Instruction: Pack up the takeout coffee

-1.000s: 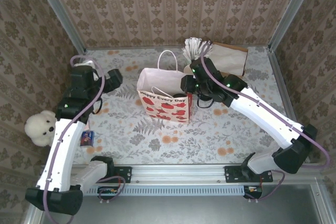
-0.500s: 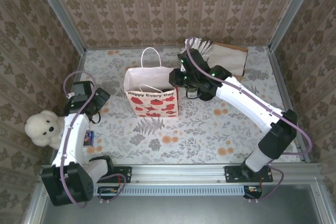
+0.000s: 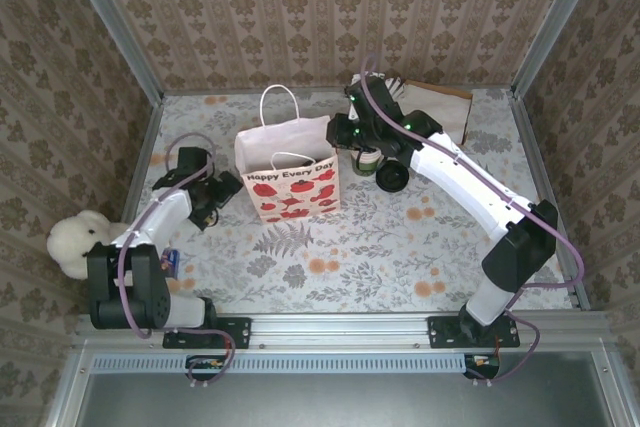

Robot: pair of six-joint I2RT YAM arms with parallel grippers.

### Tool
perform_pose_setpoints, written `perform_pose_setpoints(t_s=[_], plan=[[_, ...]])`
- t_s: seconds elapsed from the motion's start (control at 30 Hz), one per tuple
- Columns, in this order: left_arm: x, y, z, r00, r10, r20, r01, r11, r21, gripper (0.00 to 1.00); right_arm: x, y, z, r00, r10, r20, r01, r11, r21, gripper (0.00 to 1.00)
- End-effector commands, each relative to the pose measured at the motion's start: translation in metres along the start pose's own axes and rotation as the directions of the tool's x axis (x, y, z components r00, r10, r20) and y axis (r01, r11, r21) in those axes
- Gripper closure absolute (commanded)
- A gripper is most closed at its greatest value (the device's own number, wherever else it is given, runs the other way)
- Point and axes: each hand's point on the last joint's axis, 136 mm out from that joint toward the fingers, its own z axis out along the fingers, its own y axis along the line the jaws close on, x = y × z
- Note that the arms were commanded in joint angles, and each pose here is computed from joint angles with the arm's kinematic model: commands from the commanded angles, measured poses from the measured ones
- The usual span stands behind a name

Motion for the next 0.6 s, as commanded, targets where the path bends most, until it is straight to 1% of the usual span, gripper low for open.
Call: perform_pose_setpoints(t_s=[0.0, 0.3, 0.43, 0.57], plan=[[-0.006, -0.024, -0.001, 1.0, -0.003, 0.012, 0.002, 0.999, 0.053, 0.0, -0.008, -0.005, -0.01, 0.999, -0.013, 0.031, 0.012, 1.0, 0.025, 0.82], [-0.002, -0.061, 0.011, 0.996, 0.078, -0.032, -0.075, 0.994, 0.083, 0.0, 0.001, -0.021, -0.019, 0.999, 0.002, 0.036, -0.005, 0.997, 0.073, 0.81], [-0.001, -0.073, 0.014, 0.994, 0.102, -0.036, -0.099, 0.991, 0.092, 0.0, -0.001, -0.029, -0.028, 0.998, 0.006, 0.055, -0.011, 0.996, 0.087, 0.78], [0.0, -0.079, 0.014, 0.993, 0.114, -0.036, -0.11, 0.989, 0.096, 0.0, -0.004, -0.032, -0.034, 0.998, -0.005, 0.057, 0.0, 0.997, 0.081, 0.73]])
